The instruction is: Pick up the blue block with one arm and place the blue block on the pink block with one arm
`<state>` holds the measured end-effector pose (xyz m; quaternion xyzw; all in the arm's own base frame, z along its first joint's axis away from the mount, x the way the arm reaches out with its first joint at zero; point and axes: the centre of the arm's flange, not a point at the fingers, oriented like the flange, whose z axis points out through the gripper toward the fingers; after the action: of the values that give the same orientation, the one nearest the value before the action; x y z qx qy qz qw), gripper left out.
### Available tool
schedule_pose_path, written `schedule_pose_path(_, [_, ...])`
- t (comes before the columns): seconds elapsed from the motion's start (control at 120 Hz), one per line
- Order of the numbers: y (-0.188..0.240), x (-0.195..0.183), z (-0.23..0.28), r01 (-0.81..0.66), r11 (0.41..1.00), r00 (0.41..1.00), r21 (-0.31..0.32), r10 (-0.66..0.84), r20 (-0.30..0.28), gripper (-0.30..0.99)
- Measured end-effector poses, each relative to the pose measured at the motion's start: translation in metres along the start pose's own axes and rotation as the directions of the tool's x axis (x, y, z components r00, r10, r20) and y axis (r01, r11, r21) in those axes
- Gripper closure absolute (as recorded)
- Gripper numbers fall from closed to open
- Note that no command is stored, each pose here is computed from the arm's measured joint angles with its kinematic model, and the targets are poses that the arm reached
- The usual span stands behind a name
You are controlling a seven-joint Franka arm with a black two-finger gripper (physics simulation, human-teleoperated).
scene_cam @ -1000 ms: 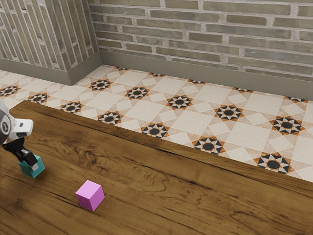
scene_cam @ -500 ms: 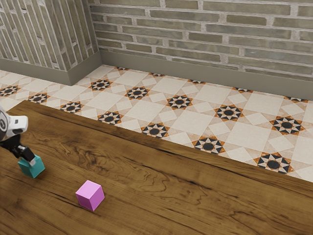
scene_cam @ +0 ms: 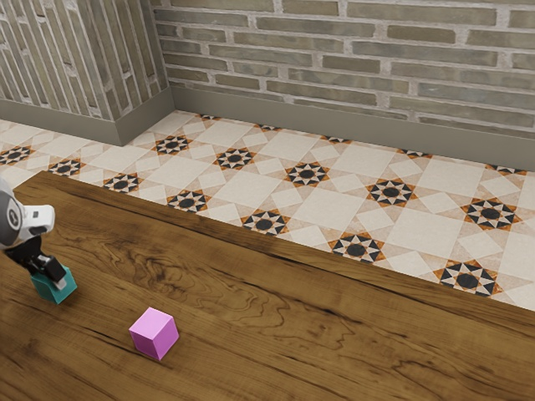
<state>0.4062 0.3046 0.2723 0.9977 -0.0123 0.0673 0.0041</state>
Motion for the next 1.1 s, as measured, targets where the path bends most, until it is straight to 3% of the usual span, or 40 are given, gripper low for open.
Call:
schedule_pose_path(0.775, [-0.001,0.003,0.019,0.014,1.0,1.0,0.001,-0.014,0.011,0.04])
schedule_pose_path(1.1, [-0.003,0.003,0.017,0.026,1.0,1.0,0.009,-0.026,-0.003,0.27])
